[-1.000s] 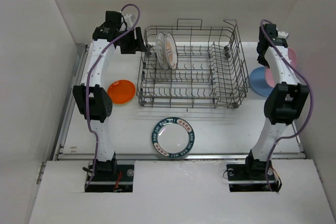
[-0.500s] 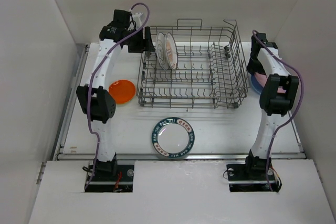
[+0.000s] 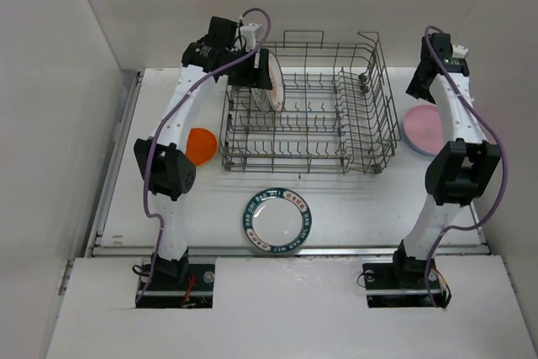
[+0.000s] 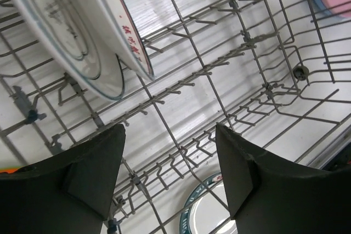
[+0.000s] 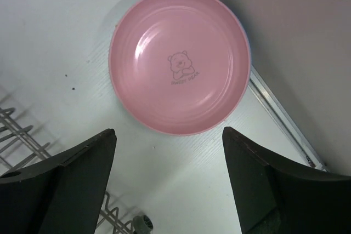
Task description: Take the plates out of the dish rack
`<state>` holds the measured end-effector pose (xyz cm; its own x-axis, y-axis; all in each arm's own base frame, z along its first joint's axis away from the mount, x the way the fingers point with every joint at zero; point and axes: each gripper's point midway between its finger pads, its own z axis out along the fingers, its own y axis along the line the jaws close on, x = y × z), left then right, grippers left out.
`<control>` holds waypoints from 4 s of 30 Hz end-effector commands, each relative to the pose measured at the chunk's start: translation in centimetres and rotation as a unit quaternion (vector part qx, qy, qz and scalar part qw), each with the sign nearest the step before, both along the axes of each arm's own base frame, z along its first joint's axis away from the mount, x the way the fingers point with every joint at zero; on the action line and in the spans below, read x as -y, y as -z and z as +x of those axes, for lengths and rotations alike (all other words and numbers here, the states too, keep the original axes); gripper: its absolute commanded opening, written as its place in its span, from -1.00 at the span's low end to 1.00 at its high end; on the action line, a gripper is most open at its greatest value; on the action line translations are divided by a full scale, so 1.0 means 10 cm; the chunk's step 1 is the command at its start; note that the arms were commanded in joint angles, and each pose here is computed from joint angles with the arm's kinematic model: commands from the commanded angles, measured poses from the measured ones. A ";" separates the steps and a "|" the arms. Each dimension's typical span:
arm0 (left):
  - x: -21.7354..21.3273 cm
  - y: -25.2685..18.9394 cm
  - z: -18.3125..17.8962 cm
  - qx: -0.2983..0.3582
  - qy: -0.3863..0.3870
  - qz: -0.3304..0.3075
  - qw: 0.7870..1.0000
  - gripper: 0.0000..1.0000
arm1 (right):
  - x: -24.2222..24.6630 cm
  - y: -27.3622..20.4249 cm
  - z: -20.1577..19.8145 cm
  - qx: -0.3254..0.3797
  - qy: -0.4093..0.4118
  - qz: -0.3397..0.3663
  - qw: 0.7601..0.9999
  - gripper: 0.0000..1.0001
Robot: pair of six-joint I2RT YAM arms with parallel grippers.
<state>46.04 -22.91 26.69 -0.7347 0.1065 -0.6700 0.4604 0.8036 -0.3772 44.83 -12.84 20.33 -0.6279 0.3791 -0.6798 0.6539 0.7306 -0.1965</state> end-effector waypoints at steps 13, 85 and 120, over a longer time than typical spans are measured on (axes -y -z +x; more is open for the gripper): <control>0.24 0.15 0.53 0.148 -0.024 0.161 0.975 0.30 | -0.25 -0.67 -0.05 0.139 -0.028 0.049 0.989 0.68; 0.06 -1.00 0.57 0.282 -0.150 0.140 0.937 -1.00 | -1.21 -1.20 -0.24 0.256 -0.261 0.138 0.920 0.70; 0.40 -0.94 0.01 0.165 -0.033 0.011 0.986 -1.00 | -1.25 -0.84 -0.36 0.231 -0.265 0.144 0.925 0.70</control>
